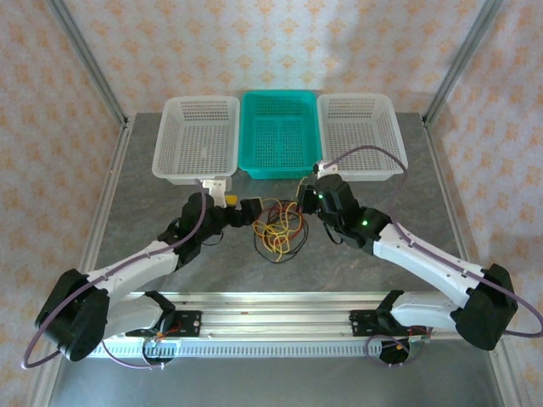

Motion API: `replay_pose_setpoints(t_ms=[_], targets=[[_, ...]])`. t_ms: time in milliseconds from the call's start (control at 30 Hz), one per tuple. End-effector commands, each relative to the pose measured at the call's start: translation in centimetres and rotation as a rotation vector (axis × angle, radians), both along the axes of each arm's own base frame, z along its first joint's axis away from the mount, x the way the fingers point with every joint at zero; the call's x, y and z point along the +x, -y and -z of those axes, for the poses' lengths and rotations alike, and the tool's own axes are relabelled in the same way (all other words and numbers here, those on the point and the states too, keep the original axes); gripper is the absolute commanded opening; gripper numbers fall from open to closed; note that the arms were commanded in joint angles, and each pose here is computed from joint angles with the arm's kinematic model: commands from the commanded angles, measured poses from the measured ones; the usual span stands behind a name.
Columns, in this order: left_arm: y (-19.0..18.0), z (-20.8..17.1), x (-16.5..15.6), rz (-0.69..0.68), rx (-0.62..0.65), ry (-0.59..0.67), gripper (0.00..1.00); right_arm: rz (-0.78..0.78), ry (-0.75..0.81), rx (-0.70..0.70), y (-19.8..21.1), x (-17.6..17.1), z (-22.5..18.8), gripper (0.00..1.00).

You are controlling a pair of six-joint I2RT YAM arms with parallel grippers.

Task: Untangle the cables

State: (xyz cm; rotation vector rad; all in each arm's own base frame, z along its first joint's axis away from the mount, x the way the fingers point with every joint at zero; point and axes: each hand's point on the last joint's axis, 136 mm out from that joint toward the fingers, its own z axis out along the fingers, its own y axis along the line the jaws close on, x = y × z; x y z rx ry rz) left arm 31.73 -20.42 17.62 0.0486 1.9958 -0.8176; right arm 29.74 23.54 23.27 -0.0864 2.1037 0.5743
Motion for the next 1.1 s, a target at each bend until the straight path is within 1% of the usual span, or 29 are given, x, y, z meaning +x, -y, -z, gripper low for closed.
replay_pose_setpoints(t_ms=[0, 100, 167, 300, 333, 367, 433, 533, 667, 767, 800, 867, 1067], targets=[[2.2, -2.4, 0.3, 0.136, 0.003, 0.071, 0.88, -0.096, 0.118, 0.007, -0.9, -0.2, -2.3, 0.0], [3.1, -3.1, 0.5, 0.183, 0.006, 0.096, 0.83, -0.087, 0.138, -0.006, -1.0, 0.4, -2.5, 0.0], [3.2, -3.4, 0.8, 0.181, 0.012, 0.107, 0.82, -0.088, 0.154, 0.009, -1.2, 0.7, -2.8, 0.0], [2.8, -4.0, 1.4, 0.15, -0.019, 0.125, 0.83, -0.136, 0.182, 0.043, -2.5, 0.9, -2.4, 0.0], [2.7, -4.2, 1.4, 0.146, -0.031, 0.131, 0.83, -0.138, 0.182, 0.053, -2.6, 0.9, -2.6, 0.0], [2.7, -4.3, 1.4, 0.146, -0.045, 0.133, 0.84, -0.145, 0.162, 0.045, -3.1, 1.2, -1.8, 0.0], [2.8, -4.4, 1.4, 0.161, -0.072, 0.128, 0.84, -0.174, 0.163, 0.065, -3.7, 1.1, -1.7, 0.0], [3.1, -4.5, 1.3, 0.201, -0.118, 0.121, 0.84, -0.212, 0.156, 0.136, -4.0, 1.2, -1.4, 0.0], [3.7, -4.2, 1.1, 0.246, -0.142, 0.113, 0.82, -0.253, 0.142, 0.226, -3.7, 1.6, -1.1, 0.0], [4.1, -3.8, 1.1, 0.271, -0.157, 0.105, 0.8, -0.25, 0.154, 0.232, -3.1, 1.8, -0.9, 0.0], [4.3, -3.6, 1.1, 0.283, -0.162, 0.1, 0.78, -0.253, 0.159, 0.239, -2.7, 1.9, -0.9, 0.0], [4.7, -3.5, 1.0, 0.303, -0.169, 0.095, 0.76, -0.28, 0.173, 0.249, -2.3, 1.7, -0.6, 0.0], [5.8, -3.0, 0.7, 0.373, -0.189, 0.088, 0.74, -0.356, 0.226, 0.275, -1.1, 1.0, -0.3, 0.0]])
